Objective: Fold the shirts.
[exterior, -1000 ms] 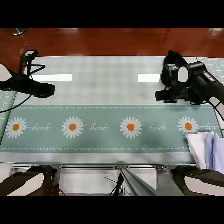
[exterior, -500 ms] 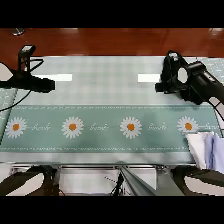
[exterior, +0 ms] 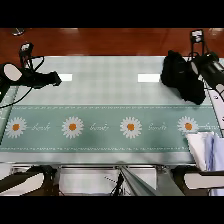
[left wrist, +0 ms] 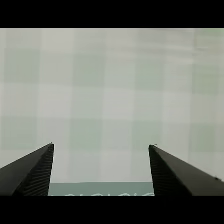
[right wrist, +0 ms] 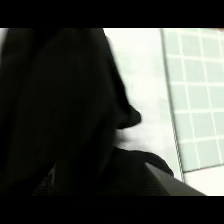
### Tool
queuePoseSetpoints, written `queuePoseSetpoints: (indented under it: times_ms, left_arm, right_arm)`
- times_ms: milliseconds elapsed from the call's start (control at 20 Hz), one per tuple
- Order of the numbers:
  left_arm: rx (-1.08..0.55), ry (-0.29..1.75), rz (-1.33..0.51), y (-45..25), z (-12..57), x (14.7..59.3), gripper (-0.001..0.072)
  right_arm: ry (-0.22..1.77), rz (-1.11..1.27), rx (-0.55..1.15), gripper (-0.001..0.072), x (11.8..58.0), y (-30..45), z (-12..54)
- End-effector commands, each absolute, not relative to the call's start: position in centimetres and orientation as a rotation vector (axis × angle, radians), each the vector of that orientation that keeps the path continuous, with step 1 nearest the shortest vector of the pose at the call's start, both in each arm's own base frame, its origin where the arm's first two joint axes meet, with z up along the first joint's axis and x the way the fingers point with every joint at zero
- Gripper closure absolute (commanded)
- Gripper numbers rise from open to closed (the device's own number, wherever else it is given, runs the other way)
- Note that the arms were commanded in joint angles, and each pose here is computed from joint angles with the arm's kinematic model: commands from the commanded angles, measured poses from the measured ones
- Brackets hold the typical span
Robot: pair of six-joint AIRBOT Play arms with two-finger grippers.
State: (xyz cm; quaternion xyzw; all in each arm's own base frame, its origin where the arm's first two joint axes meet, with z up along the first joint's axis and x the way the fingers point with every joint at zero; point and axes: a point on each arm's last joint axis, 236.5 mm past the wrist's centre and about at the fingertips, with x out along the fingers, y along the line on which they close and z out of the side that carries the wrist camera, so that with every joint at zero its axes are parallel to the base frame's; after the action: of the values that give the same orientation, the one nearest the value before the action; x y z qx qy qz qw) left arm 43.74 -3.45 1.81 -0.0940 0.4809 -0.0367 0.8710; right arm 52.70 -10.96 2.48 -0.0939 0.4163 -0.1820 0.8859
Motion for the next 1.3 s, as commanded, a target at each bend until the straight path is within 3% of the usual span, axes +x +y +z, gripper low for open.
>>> queuePoseSetpoints:
  times_ms: [0,150,300,350,400,450,600,750,1000,1250]
  left_arm:
    - [-0.208,1.026,-0.068,-3.4,0.7,43.9,0.0007]
    - [-0.206,1.062,-0.072,-3.6,0.2,43.2,0.0007]
    - [-0.210,1.065,-0.072,-3.6,0.2,43.1,0.0007]
    - [-0.221,1.076,-0.068,-3.8,0.1,42.9,0.0007]
    - [-0.231,1.103,-0.066,-3.9,-0.1,42.3,0.0007]
    - [-0.228,1.140,-0.071,-4.0,-0.2,41.4,0.0007]
    - [-0.093,1.243,-0.082,-1.7,0.5,37.8,0.0007]
    - [-0.150,1.231,-0.084,-1.4,3.4,35.0,0.0007]
    - [-0.298,1.043,-0.290,-7.9,7.9,30.3,0.0007]
    - [-0.354,0.977,-0.346,-9.6,9.2,27.1,0.0007]
  right_arm:
    - [0.986,-0.380,0.087,0.0101,52.9,-14.1,-3.0]
    - [1.125,-0.282,0.302,0.0111,52.1,-11.7,-7.8]
    - [1.264,-0.235,0.402,0.0119,49.9,-8.7,-10.1]
    - [1.322,-0.199,0.388,0.0280,48.7,-8.0,-10.4]
    - [1.372,-0.156,0.382,0.0627,47.8,-7.0,-10.2]
    - [1.386,-0.127,0.405,0.0686,47.5,-6.2,-9.1]
    - [1.132,-0.054,0.400,0.0686,51.5,-5.4,1.1]
    - [0.760,0.038,0.380,0.0686,53.2,-3.4,16.9]
    - [0.280,0.139,0.241,0.0687,47.4,1.2,36.4]
    - [0.015,0.267,0.094,0.0687,39.3,6.1,48.1]
